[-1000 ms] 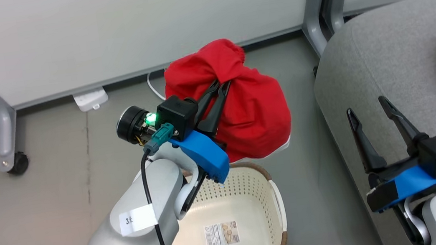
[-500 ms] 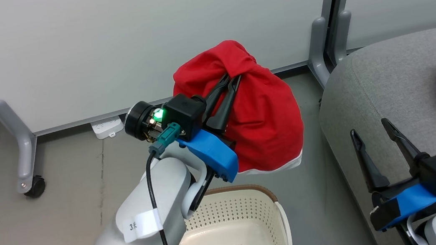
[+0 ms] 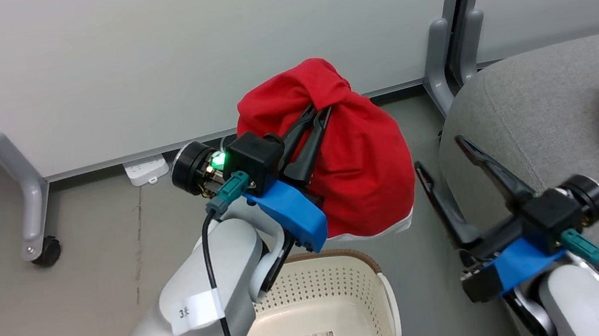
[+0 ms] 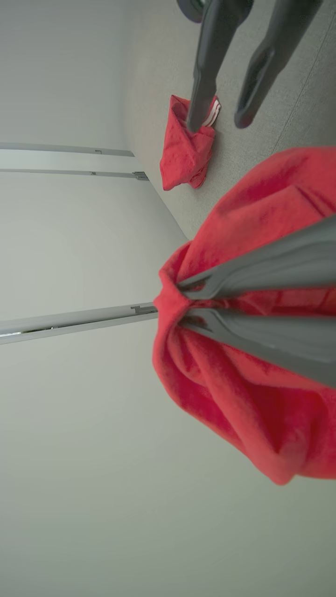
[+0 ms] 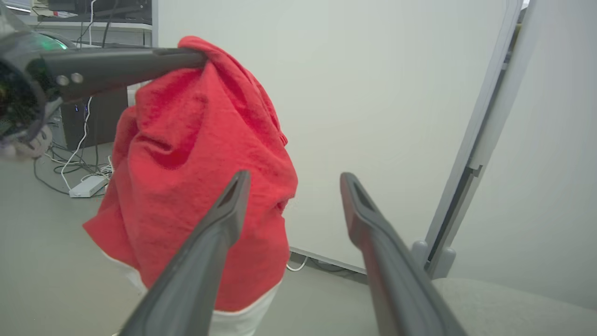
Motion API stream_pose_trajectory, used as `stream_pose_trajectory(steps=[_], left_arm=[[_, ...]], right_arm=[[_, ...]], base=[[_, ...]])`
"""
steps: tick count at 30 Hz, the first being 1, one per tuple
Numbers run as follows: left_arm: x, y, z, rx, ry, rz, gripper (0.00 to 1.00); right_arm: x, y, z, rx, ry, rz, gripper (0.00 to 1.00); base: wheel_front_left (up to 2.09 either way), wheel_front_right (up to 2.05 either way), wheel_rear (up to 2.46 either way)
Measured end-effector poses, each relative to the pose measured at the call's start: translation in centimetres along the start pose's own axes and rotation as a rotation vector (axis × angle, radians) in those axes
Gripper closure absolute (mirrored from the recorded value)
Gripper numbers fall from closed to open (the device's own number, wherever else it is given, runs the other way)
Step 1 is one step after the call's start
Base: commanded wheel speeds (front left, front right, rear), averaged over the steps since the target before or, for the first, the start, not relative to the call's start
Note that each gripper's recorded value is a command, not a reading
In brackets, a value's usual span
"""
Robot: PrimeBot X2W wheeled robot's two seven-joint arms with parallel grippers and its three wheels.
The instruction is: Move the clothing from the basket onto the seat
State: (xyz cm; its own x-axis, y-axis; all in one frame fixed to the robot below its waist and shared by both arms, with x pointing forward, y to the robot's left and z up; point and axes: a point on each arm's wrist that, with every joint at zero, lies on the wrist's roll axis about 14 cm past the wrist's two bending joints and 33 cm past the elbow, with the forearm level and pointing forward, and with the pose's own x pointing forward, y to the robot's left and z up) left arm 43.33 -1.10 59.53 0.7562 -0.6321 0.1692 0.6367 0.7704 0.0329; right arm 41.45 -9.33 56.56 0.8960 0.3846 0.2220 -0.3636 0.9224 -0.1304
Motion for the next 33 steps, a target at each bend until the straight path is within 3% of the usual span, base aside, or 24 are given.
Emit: stream_pose_trajectory(steps=[7, 15, 29, 30, 31, 33], left_arm=[[0.3, 0.1, -0.9, -0.011, 0.015, -0.003, 1.0], [0.7, -0.1, -1.6, -0.014, 0.027, -0.019, 1.0], [1.2, -1.0, -1.5, -0.013, 0.023, -0.059, 1.0], [1.2, -1.1, -1.5, -0.012, 0.022, -0.06, 1.0], [1.2, -1.0, -1.5, -0.012, 0.022, -0.061, 1.0], [1.3, -1.1, -1.6, -0.013, 0.023, -0.062, 1.0]], right_arm=[[2.8, 2.5, 1.3, -0.023, -0.045, 0.114, 0.0], [5.6, 4.1, 0.0, -0.059, -0.009, 0.193, 0.0], [7.4, 5.1, -4.0, -0.069, 0.116, 0.233, 0.0], [7.4, 5.2, -4.3, -0.067, 0.127, 0.233, 0.22], [7.4, 5.2, -4.5, -0.063, 0.134, 0.233, 0.95], [7.6, 5.3, -4.6, -0.054, 0.139, 0.233, 1.0]], base=[[0.0, 0.0, 0.0], [0.0, 0.0, 0.0], [0.0, 0.0, 0.0], [0.0, 0.0, 0.0], [0.0, 0.0, 0.0], [0.0, 0.0, 0.0]])
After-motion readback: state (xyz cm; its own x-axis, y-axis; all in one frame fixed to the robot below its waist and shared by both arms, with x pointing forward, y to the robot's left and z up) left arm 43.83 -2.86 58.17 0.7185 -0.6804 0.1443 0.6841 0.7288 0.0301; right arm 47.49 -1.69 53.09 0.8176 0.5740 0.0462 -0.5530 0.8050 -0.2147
